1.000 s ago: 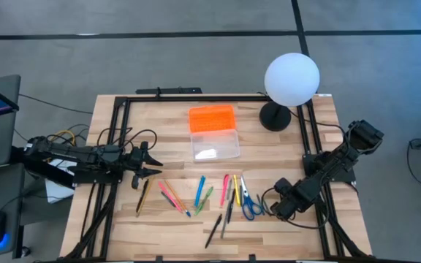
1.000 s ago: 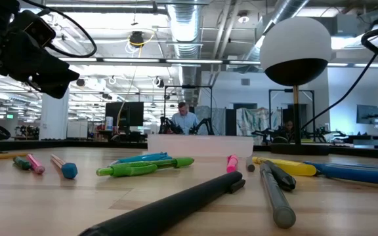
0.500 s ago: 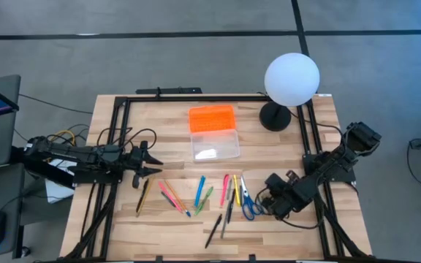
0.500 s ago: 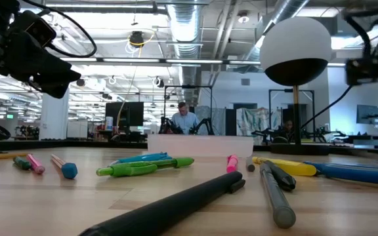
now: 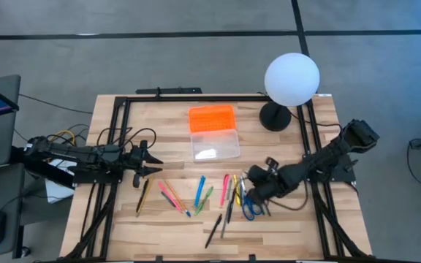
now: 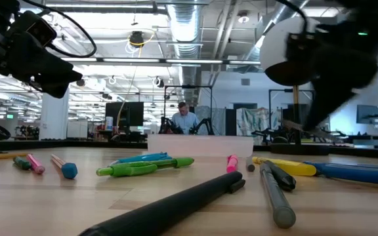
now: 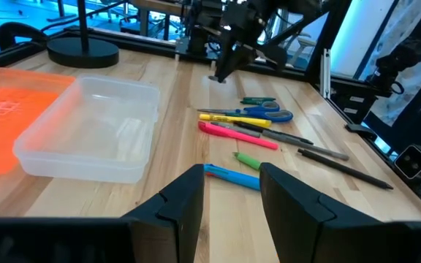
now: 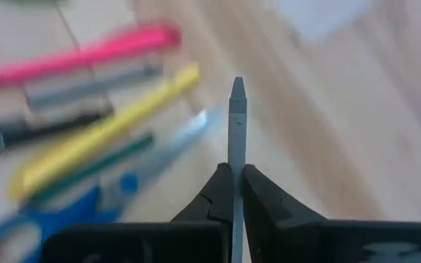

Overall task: Pick & place school supplies into a supply box
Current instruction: Put the gray crayon into the supply box, then put the black pen into the supply box

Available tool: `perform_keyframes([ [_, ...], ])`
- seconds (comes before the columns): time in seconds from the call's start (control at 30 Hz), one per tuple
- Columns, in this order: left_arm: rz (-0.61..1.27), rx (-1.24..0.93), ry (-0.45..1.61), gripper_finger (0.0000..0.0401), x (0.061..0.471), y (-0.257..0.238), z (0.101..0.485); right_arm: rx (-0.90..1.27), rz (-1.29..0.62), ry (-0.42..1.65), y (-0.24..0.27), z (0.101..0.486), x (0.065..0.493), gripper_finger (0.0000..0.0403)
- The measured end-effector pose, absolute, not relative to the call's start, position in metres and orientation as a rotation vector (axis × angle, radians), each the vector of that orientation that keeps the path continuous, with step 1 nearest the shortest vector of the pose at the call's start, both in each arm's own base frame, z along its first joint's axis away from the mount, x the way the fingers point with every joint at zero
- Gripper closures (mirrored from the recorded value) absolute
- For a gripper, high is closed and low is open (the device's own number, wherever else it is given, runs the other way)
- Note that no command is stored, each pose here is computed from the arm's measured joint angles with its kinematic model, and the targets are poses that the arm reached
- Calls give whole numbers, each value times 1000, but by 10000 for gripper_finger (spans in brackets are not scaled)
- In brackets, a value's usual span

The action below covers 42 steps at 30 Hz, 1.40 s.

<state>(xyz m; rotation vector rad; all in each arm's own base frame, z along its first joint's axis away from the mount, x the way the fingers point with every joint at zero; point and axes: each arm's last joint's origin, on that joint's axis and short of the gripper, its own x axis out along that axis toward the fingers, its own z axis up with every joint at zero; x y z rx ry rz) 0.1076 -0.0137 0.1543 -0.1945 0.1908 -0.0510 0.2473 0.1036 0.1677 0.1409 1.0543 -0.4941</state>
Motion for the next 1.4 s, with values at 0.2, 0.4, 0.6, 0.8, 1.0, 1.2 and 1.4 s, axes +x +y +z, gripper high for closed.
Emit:
perform_keyframes([
  [0.2, -52, -187, 190, 272, 108, -14, 154, 41, -423, 951, 73, 191, 284, 403],
  [0.4, -53, -174, 190, 272, 108, -14, 154, -6, -369, 837, 27, 206, 311, 403],
  [0.6, -51, -174, 189, 272, 108, -14, 154, 15, -385, 828, -16, 197, 324, 403],
  [0.8, -51, -174, 189, 272, 108, -14, 154, 19, -371, 859, -36, 173, 335, 403],
  [1.0, -50, -156, 188, 272, 108, -14, 154, -33, -358, 910, -43, 156, 339, 397],
  [1.2, -51, -155, 188, 272, 108, -14, 154, -34, -375, 928, -52, 151, 339, 365],
  [1.4, -51, -155, 189, 272, 108, -14, 154, -68, -362, 918, -53, 154, 339, 337],
])
